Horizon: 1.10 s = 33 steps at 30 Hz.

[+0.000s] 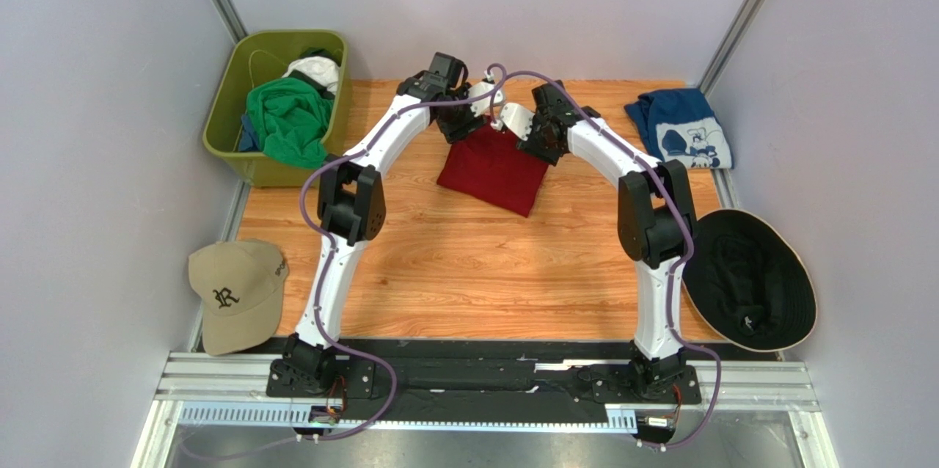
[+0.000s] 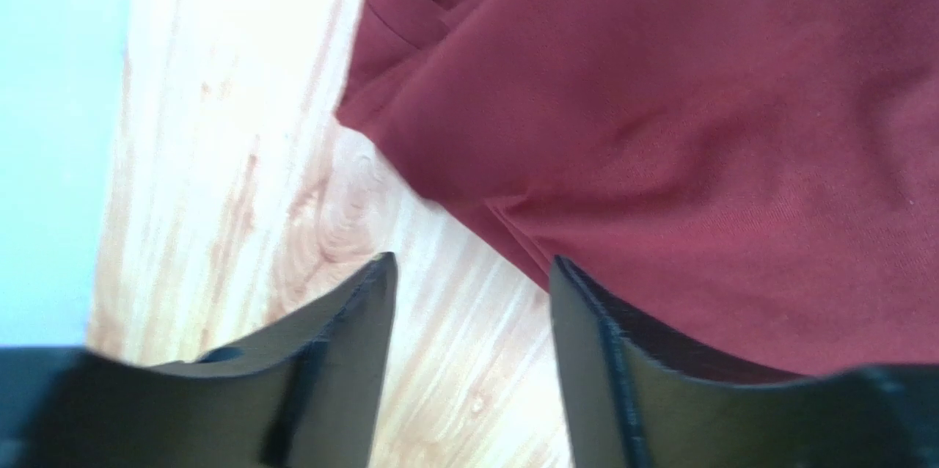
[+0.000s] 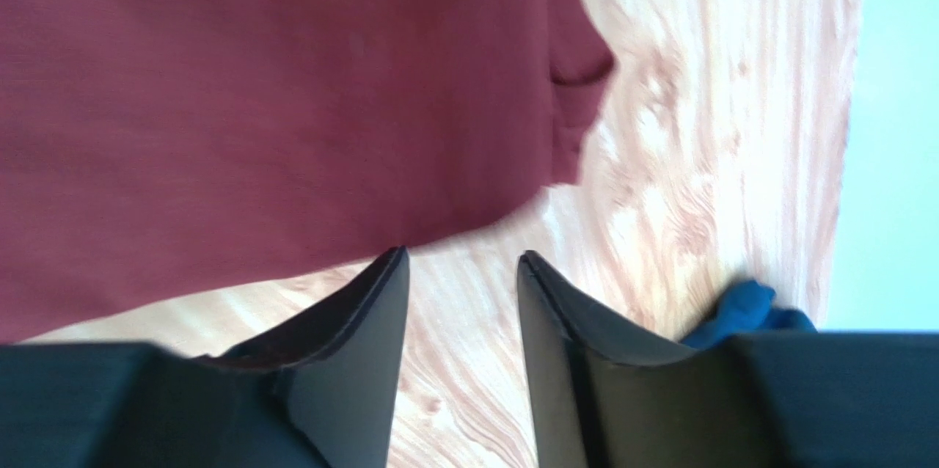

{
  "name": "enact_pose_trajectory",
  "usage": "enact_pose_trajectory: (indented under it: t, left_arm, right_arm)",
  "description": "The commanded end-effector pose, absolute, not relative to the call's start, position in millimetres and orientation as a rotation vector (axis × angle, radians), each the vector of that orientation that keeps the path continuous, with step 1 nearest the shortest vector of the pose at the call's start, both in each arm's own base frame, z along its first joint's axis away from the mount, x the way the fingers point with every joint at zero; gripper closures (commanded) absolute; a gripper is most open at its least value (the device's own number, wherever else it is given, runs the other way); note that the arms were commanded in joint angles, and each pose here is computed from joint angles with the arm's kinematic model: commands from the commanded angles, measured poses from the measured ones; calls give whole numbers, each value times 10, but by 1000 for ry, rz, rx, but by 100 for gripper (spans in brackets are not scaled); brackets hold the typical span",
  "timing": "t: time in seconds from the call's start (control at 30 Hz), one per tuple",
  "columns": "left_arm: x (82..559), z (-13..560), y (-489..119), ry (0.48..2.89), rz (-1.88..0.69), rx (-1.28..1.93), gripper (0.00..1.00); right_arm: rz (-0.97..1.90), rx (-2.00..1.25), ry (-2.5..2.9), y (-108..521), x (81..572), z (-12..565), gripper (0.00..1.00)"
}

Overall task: Fold and stack the t-shirts
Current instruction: Fold the tshirt

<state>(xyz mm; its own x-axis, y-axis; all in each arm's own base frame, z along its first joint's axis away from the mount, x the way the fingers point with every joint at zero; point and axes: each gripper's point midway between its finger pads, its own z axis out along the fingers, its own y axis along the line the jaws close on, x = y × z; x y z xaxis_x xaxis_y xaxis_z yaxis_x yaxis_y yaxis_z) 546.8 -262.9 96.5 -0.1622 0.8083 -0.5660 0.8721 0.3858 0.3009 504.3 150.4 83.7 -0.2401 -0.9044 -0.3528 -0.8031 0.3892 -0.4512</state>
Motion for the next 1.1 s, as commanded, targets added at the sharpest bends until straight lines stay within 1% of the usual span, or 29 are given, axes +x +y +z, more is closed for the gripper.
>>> enact_pose_trajectory:
  t: [0.0,0.1,0.3,0.47,0.5,0.57,0.6,0.63,0.7,0.77,0.9,1.0,1.03,1.07]
  left_arm:
    - [5588,1113,-2785,1888,-73,1435,30]
    - [5637,1135,-2780,1884,-54,1405,27]
    - [5712,1168,-2699,1892,15,1335,25]
    - [5661,1324,-2629,1892,40,1294,23]
    - [5615,1276,-2604,1909,37,1300,22]
    - [5567,1409,-2565,1897,43,1287,21]
    - [5525,1358,-2538,1909,45,1292,18]
    - [5500,1460,-2514,1901,48,1280,17]
    - [5442,1441,-2464,1918,52,1280,15]
    - [5399,1509,-2423,1916,60,1279,14]
    - [5377,1563,-2351,1912,89,1268,9]
    - [5392,1578,-2345,1906,96,1277,8]
    - [5400,1562,-2352,1907,94,1279,8]
    - [5411,1553,-2346,1907,96,1281,8]
  right_arm:
    - [-355,-1304,2024,1406,5418,1136,49]
    - [-385,-1284,2019,1386,5477,1154,47]
    - [-416,-1213,2022,1342,5550,1221,46]
    - [-371,-1110,2071,1311,5401,1253,46]
    - [-358,-1090,2086,1291,5361,1242,45]
    - [-323,-1006,2110,1250,5289,1327,43]
    - [-286,-993,2134,1246,5216,1270,39]
    - [-256,-976,2154,1236,5161,1271,36]
    - [-188,-868,2205,1171,5081,1290,30]
    - [-71,-812,2261,1167,4978,1251,29]
    - [193,-698,2360,1307,4792,1184,26]
    - [318,-645,2416,1361,4726,1138,25]
    - [419,-622,2427,1444,4684,1134,25]
    - [460,-599,2442,1442,4697,1115,25]
